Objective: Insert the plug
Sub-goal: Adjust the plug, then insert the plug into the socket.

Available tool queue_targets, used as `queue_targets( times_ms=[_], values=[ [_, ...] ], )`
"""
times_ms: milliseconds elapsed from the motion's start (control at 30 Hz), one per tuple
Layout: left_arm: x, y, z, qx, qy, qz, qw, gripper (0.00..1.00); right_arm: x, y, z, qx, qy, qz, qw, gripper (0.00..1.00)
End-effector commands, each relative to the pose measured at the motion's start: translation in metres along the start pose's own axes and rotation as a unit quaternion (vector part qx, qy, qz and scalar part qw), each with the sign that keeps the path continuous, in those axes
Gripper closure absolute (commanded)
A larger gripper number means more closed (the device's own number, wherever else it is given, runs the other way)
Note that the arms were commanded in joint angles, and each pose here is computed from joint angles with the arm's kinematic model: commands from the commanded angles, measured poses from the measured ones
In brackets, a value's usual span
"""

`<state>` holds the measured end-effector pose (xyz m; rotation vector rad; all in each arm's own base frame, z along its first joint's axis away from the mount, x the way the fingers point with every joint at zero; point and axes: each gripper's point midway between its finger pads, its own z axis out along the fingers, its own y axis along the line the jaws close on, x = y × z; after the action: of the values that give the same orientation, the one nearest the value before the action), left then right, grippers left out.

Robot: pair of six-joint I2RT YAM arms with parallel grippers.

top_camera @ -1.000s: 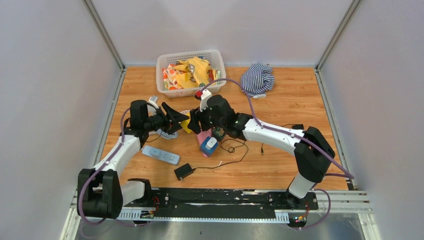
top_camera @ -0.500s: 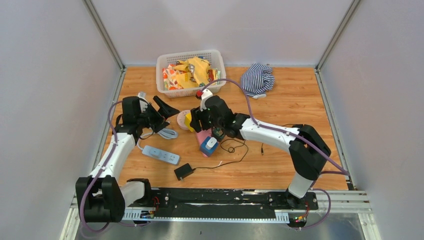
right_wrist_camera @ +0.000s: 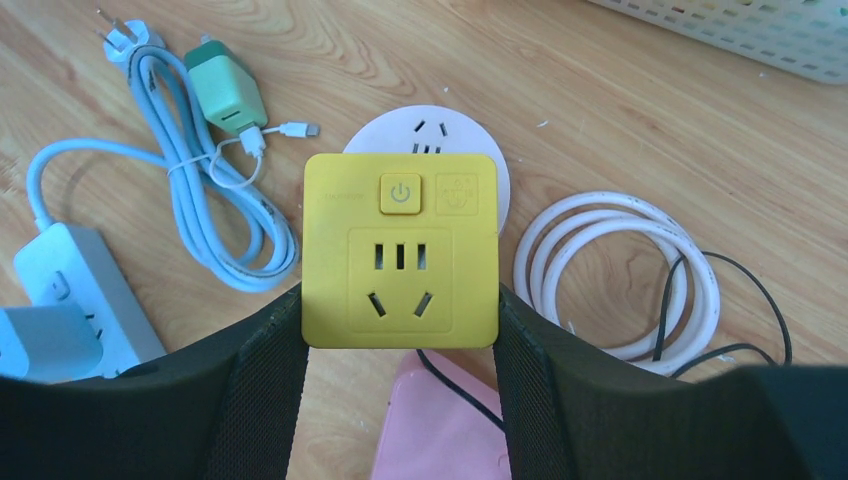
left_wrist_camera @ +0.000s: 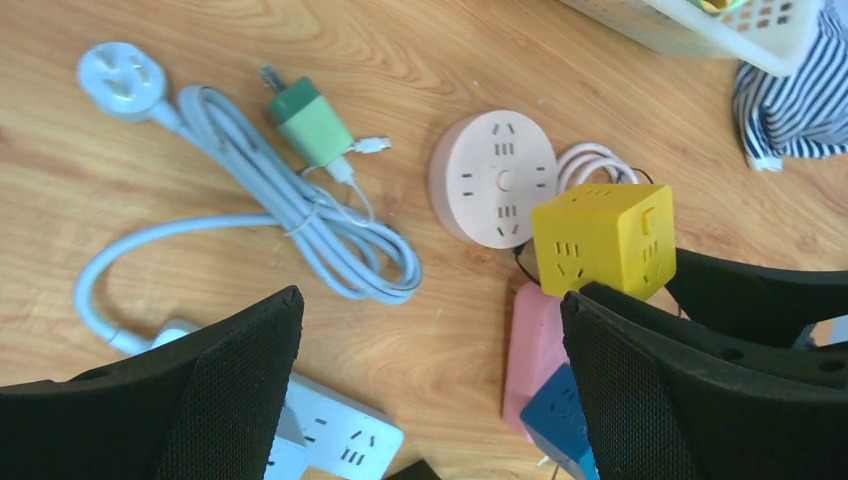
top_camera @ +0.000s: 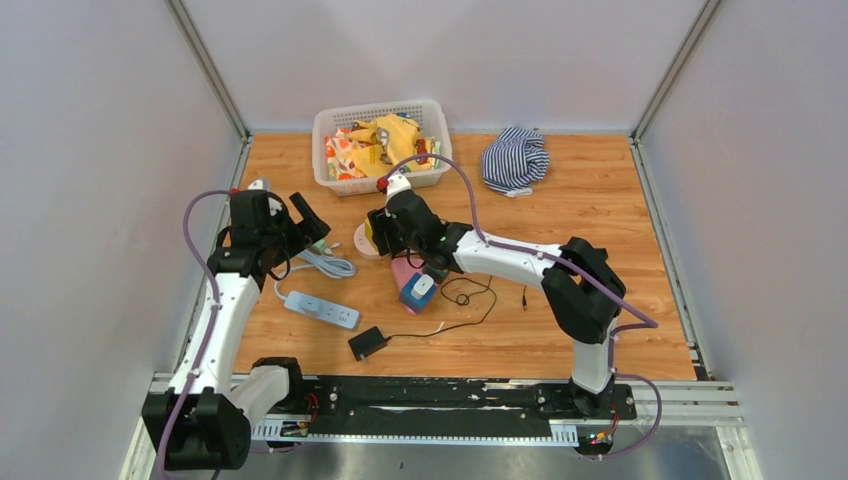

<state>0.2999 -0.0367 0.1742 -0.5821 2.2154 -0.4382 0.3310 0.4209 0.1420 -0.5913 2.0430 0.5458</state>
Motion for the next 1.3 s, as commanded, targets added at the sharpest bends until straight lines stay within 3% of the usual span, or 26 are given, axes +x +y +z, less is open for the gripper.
queue_targets(
  times_ms=[0,567,1267],
  values=[
    [0.004,0.031,-0.008,-0.07,-0.025,-0.015,0.997,0.0,-0.021,0.006,0.01,0.023,-0.033,0.012,0.999,1.0],
    [0.011,0.046,-0.005,-0.1,-0.025,-0.018,0.995,0.0,0.009,0.011,0.035,0.035,0.005,0.021,0.999,1.0],
    [0.007,0.048,-0.009,-0.107,-0.036,-0.016,0.993,0.0,0.016,0.011,0.029,0.06,0.036,0.003,0.998,1.0]
  ],
)
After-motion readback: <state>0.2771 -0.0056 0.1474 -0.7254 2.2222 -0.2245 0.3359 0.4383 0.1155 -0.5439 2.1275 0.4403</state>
